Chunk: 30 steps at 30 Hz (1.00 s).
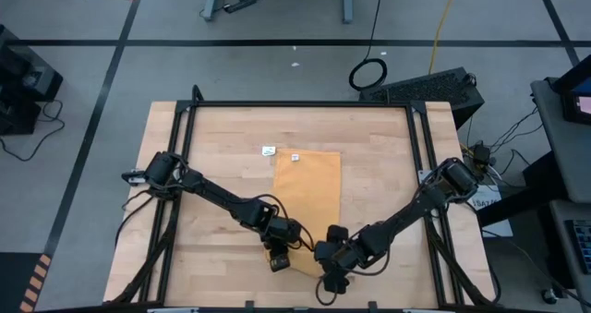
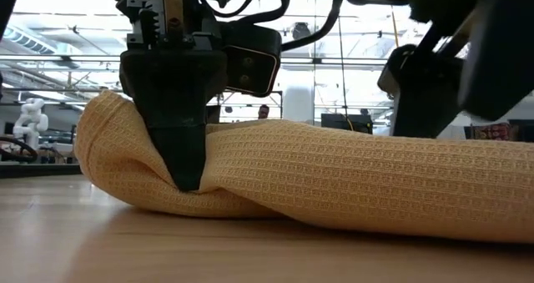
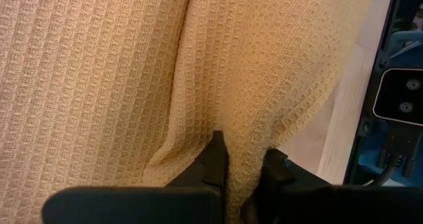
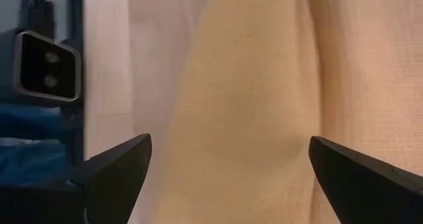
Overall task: Roll towel into tight, uniform cylinder
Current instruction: Roll the orange towel
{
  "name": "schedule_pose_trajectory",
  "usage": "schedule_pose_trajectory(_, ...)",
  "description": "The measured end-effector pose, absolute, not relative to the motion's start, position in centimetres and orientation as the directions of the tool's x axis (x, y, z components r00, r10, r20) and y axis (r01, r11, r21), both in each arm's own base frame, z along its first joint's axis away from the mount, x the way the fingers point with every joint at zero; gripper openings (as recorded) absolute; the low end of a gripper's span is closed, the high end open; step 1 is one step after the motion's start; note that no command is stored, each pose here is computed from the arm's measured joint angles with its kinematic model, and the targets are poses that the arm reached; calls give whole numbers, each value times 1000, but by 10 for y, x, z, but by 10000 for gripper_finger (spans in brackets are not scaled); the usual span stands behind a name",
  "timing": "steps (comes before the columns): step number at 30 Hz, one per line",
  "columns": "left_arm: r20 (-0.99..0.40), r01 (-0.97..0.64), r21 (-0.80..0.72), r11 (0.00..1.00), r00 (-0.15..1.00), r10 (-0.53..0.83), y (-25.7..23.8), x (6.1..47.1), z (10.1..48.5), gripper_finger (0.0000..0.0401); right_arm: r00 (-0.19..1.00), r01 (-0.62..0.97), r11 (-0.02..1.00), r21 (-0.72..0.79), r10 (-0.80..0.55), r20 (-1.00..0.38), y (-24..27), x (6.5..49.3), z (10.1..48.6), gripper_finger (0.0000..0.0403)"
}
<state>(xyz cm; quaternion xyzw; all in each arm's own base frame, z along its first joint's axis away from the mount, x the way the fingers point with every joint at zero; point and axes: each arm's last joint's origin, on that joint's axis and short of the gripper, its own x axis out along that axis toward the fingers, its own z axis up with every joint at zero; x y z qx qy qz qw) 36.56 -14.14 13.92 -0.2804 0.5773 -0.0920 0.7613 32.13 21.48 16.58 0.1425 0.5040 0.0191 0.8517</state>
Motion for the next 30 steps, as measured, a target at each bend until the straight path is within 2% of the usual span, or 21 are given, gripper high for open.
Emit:
schedule_pose_trajectory(7,-828,-170,-530,831,316,-463,-141,366,139,38,465,116,959,259,177,-867,213,320,165,400)
schedule_pose_trajectory(30,-834,-171,-514,841,327,-443,-141,366,139,38,499,97,975,201,127,-857,216,318,165,400)
